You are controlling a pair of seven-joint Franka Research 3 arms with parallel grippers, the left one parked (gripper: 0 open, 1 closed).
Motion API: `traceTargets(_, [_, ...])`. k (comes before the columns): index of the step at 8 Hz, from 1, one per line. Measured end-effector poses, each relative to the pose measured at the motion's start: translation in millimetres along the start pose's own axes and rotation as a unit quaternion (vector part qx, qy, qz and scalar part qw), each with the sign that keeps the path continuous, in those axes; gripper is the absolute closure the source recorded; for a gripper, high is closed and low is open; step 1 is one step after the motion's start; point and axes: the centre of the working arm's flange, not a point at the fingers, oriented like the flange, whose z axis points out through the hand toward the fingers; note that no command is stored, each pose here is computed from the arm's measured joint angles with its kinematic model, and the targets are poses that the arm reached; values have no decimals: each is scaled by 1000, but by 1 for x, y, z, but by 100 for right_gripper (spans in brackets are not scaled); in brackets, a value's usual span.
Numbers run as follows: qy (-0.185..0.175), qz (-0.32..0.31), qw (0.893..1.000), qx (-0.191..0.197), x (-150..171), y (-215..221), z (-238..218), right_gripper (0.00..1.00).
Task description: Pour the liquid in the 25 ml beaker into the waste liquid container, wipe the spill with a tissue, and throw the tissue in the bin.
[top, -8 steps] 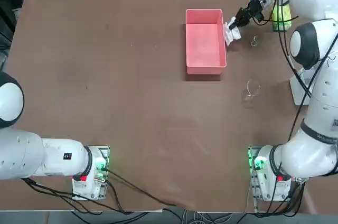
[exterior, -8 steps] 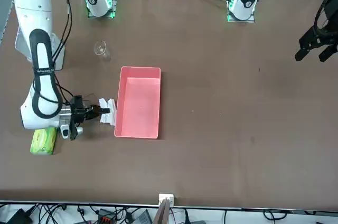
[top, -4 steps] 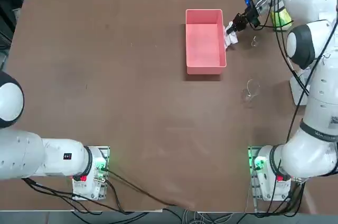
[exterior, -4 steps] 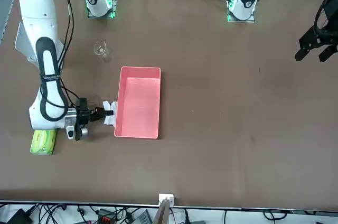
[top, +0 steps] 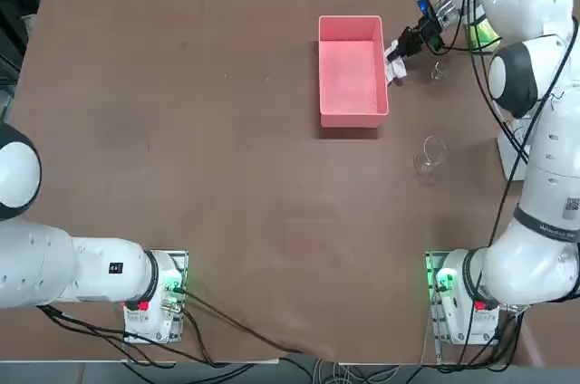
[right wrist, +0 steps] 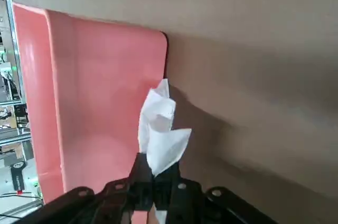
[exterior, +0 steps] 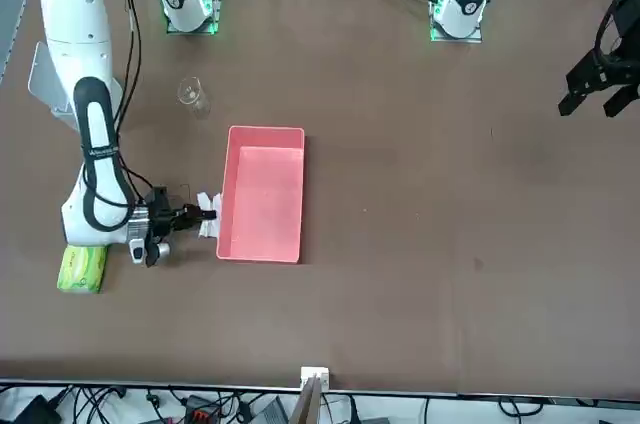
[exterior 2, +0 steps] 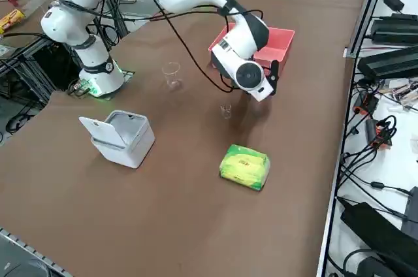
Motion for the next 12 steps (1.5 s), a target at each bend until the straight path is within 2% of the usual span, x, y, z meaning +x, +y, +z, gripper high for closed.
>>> traceTargets(12, [5, -15, 1000, -21, 3, 9, 19, 97])
